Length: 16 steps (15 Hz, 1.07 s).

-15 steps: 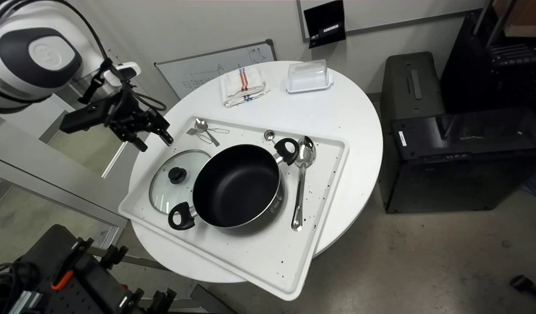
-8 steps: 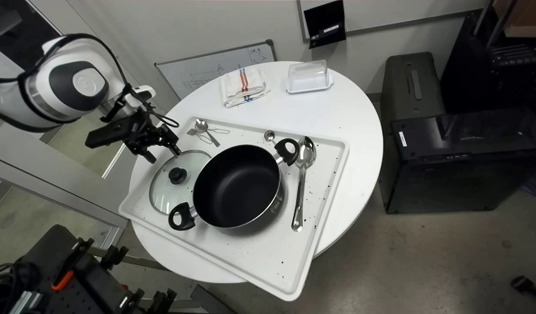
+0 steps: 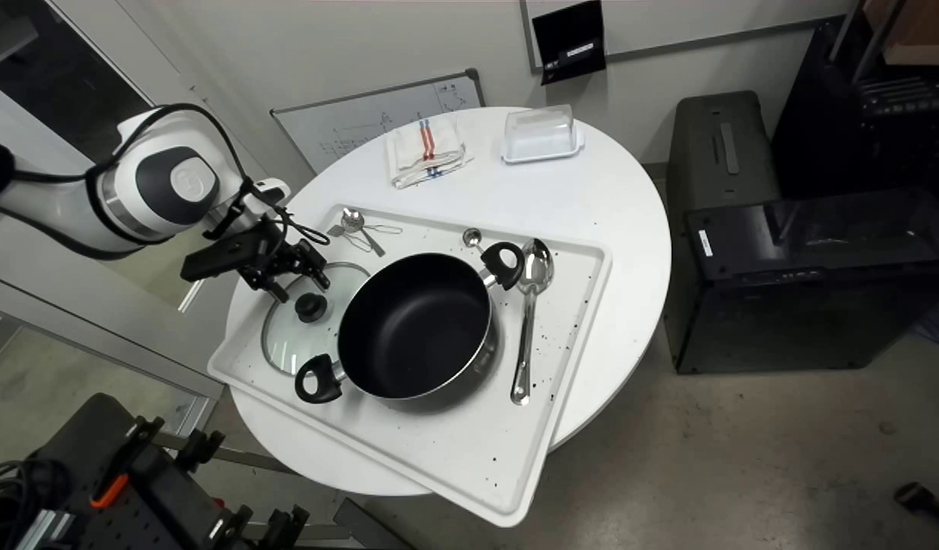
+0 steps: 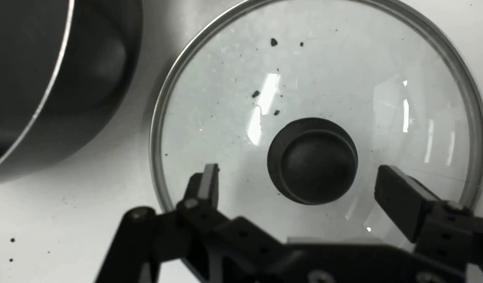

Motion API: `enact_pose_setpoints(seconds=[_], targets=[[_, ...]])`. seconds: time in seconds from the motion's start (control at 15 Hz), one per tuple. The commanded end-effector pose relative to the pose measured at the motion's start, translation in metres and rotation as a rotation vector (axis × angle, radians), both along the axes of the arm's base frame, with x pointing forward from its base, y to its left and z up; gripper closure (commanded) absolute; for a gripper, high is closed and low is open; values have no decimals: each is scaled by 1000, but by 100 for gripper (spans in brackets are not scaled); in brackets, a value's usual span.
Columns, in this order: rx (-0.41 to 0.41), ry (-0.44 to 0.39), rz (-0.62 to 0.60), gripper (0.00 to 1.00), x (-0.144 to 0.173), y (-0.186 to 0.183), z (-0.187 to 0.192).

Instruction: Put the lid on the pot

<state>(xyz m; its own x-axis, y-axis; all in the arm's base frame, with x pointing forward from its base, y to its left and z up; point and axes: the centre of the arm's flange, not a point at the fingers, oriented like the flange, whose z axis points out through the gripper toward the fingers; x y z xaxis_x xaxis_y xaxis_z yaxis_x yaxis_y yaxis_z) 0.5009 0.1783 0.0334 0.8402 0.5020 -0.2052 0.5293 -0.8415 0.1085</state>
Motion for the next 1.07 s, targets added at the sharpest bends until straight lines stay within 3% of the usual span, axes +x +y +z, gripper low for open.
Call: enact_pose_setpoints(seconds=[0.0,0.33,0.4,0.53,0.87,1.0], targets=[[-12,-24,32,0,6,6,-21],[-10,-21,45,2,5,11,-28],[-8,-19,47,24,4,11,-28],[-6,-21,48,28,5,10,-27],[-2,-21,46,67,4,9,-23],[1,-21,46,76,5,9,-20]])
